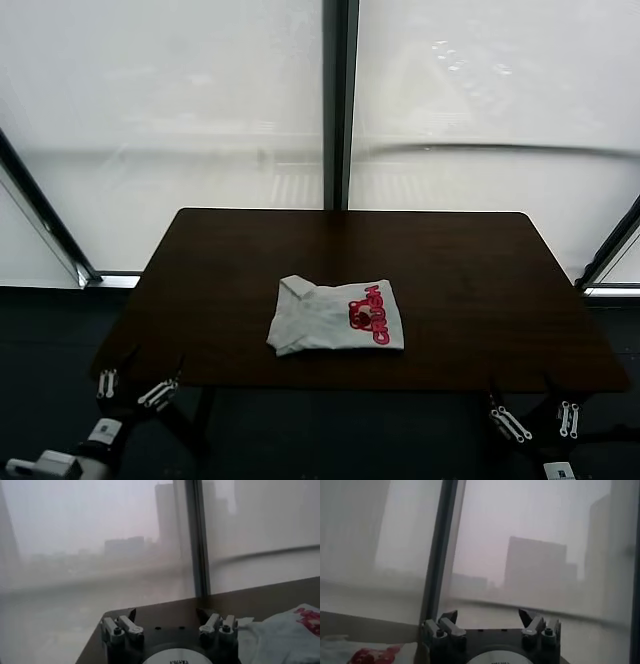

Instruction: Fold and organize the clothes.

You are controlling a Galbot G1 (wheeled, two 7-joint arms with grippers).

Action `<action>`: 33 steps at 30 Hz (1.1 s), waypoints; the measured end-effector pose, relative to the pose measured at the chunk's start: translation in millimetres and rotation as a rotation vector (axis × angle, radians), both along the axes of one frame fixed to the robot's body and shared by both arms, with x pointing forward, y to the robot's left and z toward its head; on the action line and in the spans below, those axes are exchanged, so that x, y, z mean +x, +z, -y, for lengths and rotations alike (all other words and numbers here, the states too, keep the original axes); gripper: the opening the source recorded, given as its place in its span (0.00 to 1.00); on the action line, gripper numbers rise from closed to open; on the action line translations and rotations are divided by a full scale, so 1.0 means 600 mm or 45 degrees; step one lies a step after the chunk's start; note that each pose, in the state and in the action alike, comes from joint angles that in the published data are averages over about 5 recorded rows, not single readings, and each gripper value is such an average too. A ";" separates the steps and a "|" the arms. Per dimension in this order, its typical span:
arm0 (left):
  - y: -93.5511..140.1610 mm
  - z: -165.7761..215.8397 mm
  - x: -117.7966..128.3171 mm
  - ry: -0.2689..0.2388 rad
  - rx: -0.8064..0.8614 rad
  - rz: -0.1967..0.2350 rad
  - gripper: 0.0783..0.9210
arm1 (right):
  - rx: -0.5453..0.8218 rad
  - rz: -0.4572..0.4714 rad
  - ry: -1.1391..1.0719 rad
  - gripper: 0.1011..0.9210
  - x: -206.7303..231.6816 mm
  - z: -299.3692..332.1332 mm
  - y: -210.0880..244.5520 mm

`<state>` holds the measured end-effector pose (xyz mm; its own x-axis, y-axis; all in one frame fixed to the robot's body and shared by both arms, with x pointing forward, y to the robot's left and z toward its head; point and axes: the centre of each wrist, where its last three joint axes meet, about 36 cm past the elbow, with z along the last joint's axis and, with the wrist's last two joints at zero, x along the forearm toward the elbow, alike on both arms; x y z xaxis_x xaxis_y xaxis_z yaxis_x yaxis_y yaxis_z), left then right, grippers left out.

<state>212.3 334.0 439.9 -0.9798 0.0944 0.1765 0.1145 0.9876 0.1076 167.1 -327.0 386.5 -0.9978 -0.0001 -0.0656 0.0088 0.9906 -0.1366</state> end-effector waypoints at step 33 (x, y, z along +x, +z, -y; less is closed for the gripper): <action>-0.004 -0.005 -0.020 0.015 0.011 -0.063 0.98 | 0.105 -0.206 0.021 0.98 -0.026 -0.033 -0.032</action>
